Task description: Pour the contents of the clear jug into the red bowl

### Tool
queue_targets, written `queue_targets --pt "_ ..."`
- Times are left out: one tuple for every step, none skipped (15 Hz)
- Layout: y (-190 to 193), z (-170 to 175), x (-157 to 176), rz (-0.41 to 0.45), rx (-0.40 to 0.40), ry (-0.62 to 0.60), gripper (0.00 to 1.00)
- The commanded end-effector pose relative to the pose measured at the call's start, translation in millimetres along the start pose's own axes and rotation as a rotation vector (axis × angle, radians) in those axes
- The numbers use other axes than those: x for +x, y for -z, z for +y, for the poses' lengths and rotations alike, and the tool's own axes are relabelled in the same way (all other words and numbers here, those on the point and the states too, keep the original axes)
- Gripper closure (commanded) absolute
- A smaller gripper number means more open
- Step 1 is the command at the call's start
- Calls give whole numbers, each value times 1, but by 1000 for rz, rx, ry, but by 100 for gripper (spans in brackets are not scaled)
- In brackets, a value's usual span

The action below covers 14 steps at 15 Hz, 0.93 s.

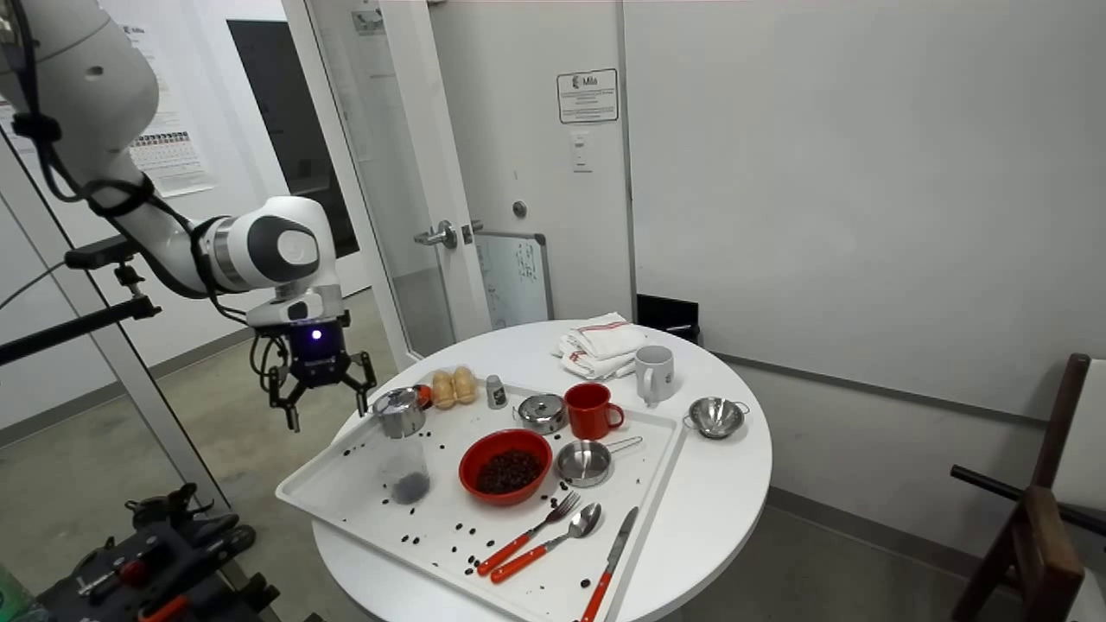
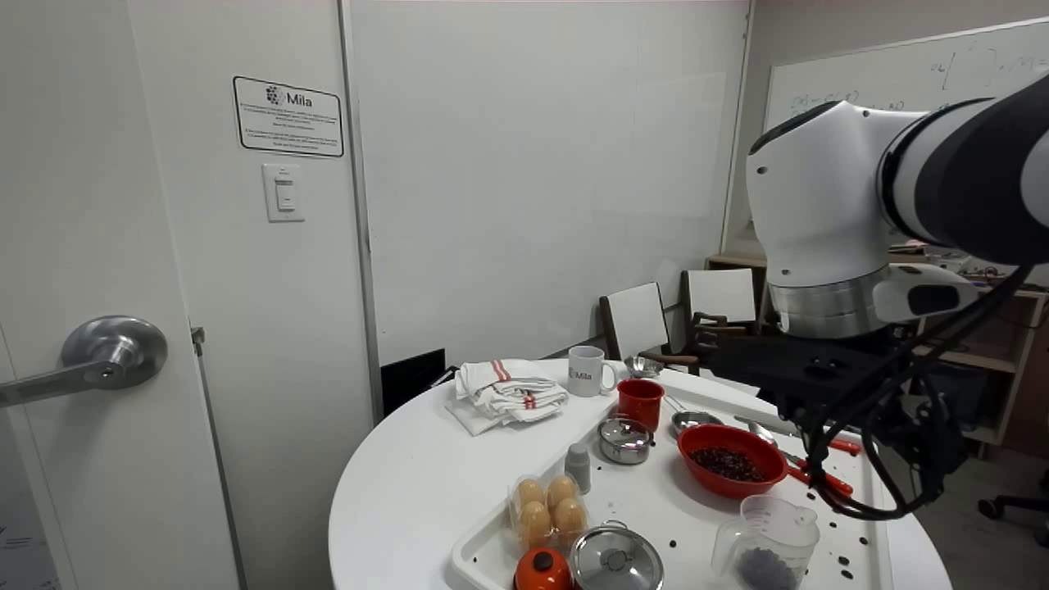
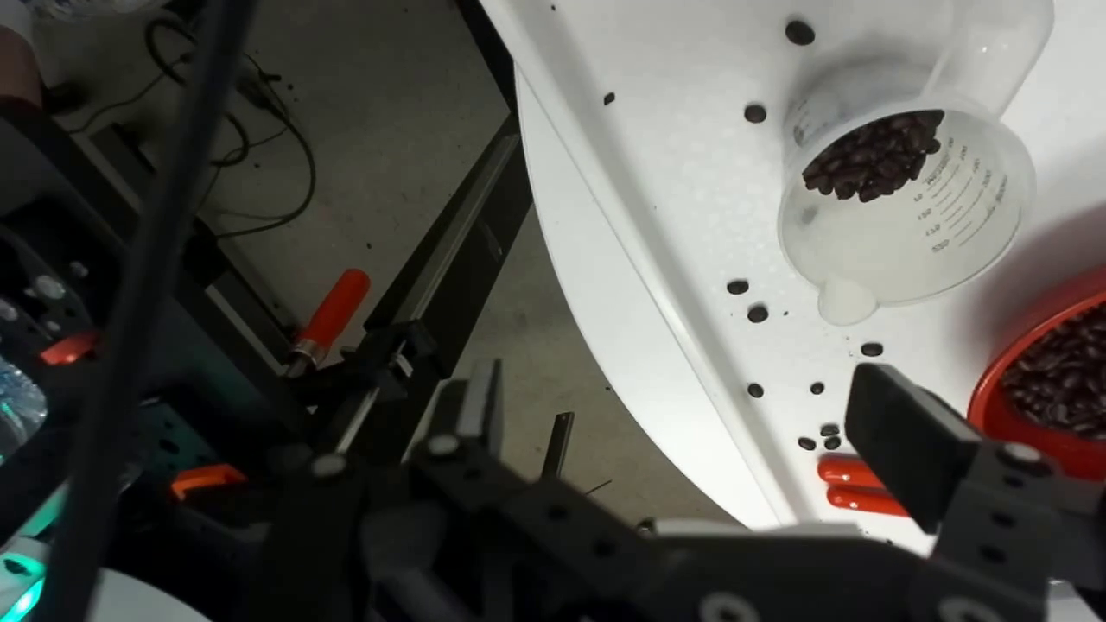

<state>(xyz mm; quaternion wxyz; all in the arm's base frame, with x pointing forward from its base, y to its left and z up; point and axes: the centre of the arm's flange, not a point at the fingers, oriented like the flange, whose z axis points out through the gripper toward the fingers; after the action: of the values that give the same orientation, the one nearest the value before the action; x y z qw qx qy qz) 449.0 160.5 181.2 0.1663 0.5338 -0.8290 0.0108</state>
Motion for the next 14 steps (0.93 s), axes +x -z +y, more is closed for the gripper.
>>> queue_targets --pt "-7 -7 2 21 -4 -37 0" --pt "-10 -9 0 25 1 -50 0" --pt "-15 -12 -6 29 31 -93 0" --pt "-20 -14 -13 -1 93 -126 0" --pt "-23 -15 -24 -32 129 -164 0" --pt "-27 -16 -36 -47 157 -187 0" --pt "-32 -21 -43 -43 182 -184 0" --pt "-32 -30 -43 -35 211 -184 0" --pt "-32 -37 -45 -27 232 -191 0" --pt "-34 -44 -46 -21 245 -199 0" --pt "-37 -49 -49 -21 248 -204 0" --pt "-41 -49 -55 -18 247 -209 0" --pt "-46 -45 -63 -17 233 -199 0" --pt "-51 -38 -72 -13 227 -184 0"
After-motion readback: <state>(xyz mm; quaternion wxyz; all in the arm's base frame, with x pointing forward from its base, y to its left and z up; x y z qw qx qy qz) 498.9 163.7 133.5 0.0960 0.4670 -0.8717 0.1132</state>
